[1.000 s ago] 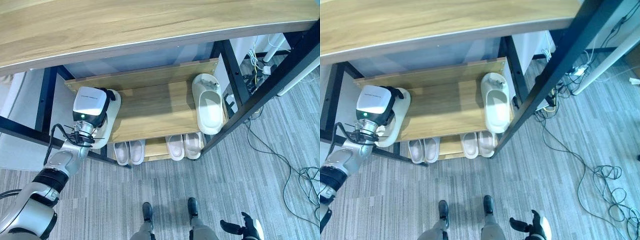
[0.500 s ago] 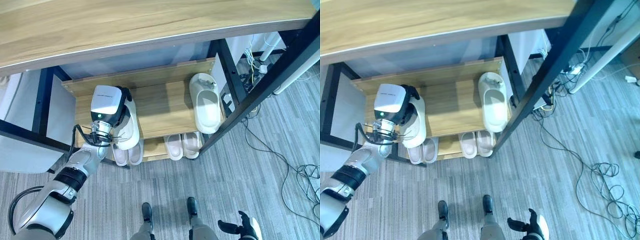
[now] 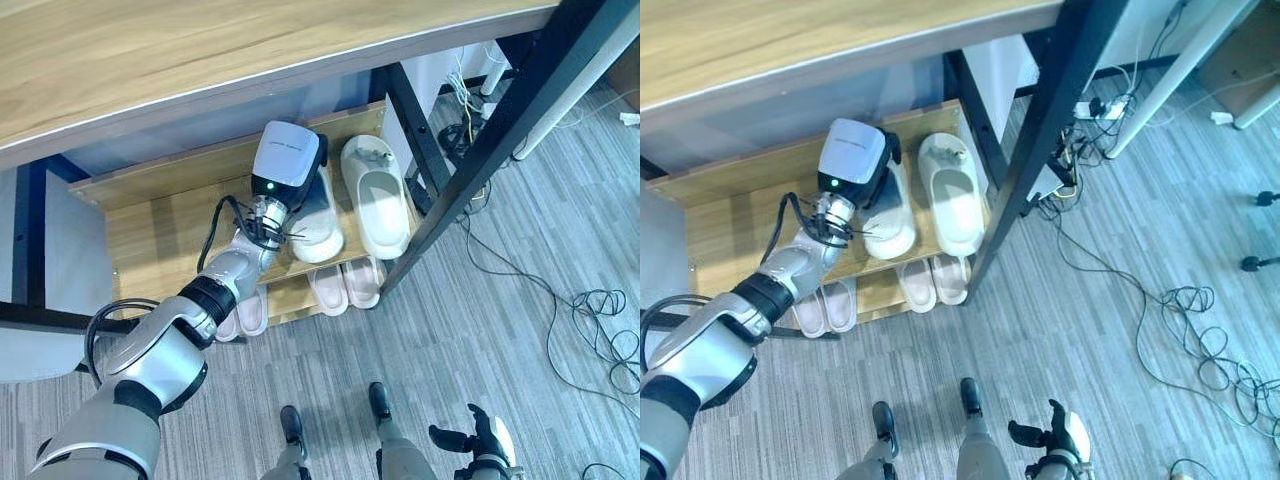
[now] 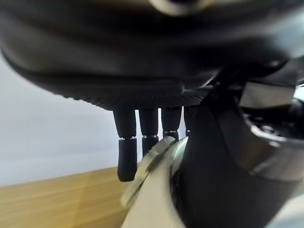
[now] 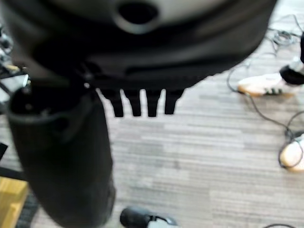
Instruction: Arrange the slippers neatly on the shoe rack.
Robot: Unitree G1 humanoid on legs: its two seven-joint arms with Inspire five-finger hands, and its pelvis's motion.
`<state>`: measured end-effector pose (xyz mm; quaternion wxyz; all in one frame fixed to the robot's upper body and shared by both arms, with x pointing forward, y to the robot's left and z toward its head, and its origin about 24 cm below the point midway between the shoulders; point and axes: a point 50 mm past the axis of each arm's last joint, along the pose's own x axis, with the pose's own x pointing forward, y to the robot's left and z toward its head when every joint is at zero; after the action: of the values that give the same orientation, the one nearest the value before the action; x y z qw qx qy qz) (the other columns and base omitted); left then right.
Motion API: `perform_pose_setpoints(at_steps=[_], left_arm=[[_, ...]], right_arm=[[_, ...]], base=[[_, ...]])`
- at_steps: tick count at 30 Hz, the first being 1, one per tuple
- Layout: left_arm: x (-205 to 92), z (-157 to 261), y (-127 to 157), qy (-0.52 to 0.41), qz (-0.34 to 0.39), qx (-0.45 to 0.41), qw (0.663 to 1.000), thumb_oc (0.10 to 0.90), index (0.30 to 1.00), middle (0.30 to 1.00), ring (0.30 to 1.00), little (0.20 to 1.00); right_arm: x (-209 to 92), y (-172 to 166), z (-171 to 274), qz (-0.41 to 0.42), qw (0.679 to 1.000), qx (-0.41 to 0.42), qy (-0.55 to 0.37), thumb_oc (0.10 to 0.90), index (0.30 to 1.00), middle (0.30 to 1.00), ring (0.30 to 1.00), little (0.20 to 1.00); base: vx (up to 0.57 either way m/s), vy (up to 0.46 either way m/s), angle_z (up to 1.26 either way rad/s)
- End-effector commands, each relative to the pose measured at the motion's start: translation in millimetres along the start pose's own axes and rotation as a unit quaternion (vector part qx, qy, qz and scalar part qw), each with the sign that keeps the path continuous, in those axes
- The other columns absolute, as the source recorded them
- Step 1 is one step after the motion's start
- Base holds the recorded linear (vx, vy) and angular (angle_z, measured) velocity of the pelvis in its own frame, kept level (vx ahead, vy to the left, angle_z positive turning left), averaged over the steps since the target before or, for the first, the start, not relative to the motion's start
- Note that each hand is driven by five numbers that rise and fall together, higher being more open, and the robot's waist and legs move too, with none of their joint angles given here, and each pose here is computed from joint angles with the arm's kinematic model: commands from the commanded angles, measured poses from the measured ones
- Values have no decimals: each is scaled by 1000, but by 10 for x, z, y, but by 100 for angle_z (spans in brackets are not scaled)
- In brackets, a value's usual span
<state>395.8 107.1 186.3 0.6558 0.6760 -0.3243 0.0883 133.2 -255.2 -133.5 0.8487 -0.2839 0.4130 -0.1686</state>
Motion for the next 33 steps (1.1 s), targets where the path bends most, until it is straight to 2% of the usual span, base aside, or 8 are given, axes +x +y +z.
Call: perform_pose_setpoints(at_steps=[1, 8, 9, 10, 17, 28, 30, 33], left_arm=[[442, -167, 514, 45, 108, 31, 993, 400, 300, 300, 300, 300], [473, -24, 410, 48, 84, 17, 995, 400, 300, 300, 300, 300], [472, -23, 409, 48, 84, 17, 995, 536, 505, 505, 505, 505], [450, 36, 364, 58, 83, -24, 995, 800, 900, 900, 900, 900], [303, 115, 200, 88, 78, -117, 986, 800, 900, 900, 900, 900], [258, 220, 156, 72, 68, -134, 986, 800, 900, 900, 900, 900], [246, 296, 188, 63, 65, -211, 973, 800, 900, 900, 900, 900], [233, 287, 233, 71, 76, -262, 959, 800, 900, 900, 900, 900]], right_arm=[[46, -230, -42, -51, 999, 17, -3, 800, 900, 900, 900, 900], [74, -244, 42, -51, 998, 37, -17, 800, 900, 900, 900, 900], [74, -244, 40, -51, 998, 37, -17, 800, 900, 900, 900, 900], [53, -206, 24, -45, 998, 35, -16, 800, 900, 900, 900, 900], [11, -111, -23, -31, 999, 9, -10, 800, 900, 900, 900, 900], [-4, -99, -136, -24, 999, -2, 21, 800, 900, 900, 900, 900], [-20, -87, -182, -21, 999, -3, 33, 800, 900, 900, 900, 900], [-31, -69, -204, -18, 999, 4, 43, 800, 900, 900, 900, 900]], base=[[0, 0, 0], [6, -8, 1], [0, 0, 0], [0, 0, 0], [9, -11, 2], [0, 0, 0], [0, 0, 0], [0, 0, 0]])
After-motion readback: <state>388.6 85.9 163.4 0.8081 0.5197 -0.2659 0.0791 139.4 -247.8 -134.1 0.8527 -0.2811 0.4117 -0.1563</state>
